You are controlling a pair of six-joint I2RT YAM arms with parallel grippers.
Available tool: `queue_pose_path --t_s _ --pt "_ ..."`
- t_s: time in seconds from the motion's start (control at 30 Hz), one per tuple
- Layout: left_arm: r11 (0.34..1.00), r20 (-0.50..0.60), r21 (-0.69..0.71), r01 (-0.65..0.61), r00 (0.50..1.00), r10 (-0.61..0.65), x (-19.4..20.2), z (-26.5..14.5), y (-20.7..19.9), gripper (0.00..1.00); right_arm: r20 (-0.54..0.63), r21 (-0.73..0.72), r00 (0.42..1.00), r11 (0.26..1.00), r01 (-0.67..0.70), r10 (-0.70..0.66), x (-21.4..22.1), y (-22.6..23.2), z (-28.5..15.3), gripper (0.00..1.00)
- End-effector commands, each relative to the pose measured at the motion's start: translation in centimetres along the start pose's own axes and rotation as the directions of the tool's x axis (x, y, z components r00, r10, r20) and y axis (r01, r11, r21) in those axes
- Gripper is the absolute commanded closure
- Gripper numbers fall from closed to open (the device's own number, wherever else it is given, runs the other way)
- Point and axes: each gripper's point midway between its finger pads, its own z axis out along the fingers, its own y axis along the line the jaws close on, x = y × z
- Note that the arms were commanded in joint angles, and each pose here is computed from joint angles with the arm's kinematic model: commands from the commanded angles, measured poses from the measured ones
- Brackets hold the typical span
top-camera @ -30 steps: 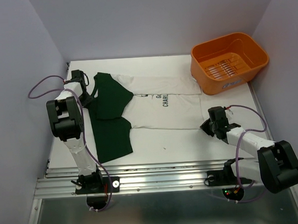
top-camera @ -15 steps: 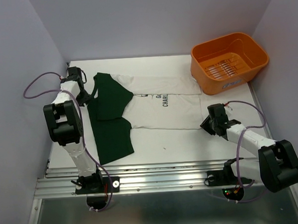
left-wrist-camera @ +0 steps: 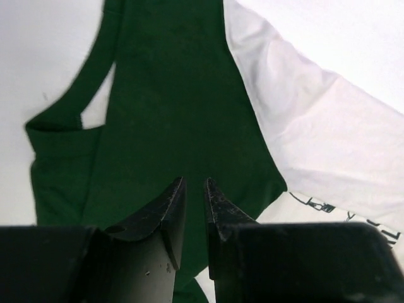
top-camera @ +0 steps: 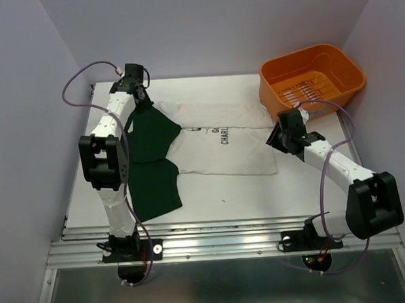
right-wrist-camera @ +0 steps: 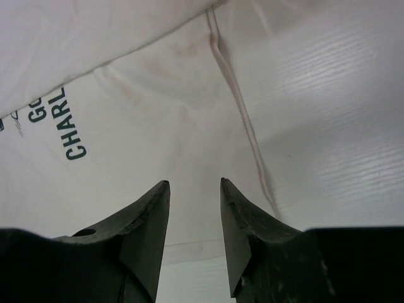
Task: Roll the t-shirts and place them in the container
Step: Fold the T-shirt at the center of the board.
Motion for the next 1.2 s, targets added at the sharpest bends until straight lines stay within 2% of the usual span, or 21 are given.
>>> queue_pose_path --t_s 0.0,0.13,0.27,0.57,0.8,1.17 --pt "1.0 -0.088 -0.002 -0.016 0.996 0.016 2.1 1.9 0.0 0.72 0.06 0.04 0.996 0.998 0.058 -0.06 -2.9 0.6 0.5 0.57" --pt "1.0 -0.098 -0.006 -0.03 0.995 0.029 2.9 2.0 0.4 0.72 0.113 0.081 0.99 0.994 0.072 -0.081 -5.0 -0.4 0.1 0.56" --pt "0.999 -0.122 -0.031 -0.042 0.992 0.038 4.1 2.5 1.2 0.72 0.114 0.096 0.99 0.993 0.072 -0.082 -5.9 -1.4 0.2 0.57" --pt "0.998 -0.147 -0.037 -0.047 0.988 0.041 5.3 3.1 1.6 0.73 0.115 0.184 0.976 0.97 0.161 -0.184 -8.5 -2.0 2.3 0.6" --pt "0.997 -0.142 -0.044 -0.056 0.989 0.049 5.2 2.9 1.7 0.73 0.165 0.187 0.961 0.964 0.19 -0.222 -13.3 0.6 5.5 0.6" --pt "0.997 -0.149 -0.052 -0.063 0.987 0.055 5.4 3.3 1.9 0.73 0.188 0.129 0.954 0.969 0.211 -0.233 -16.9 5.2 11.6 0.6"
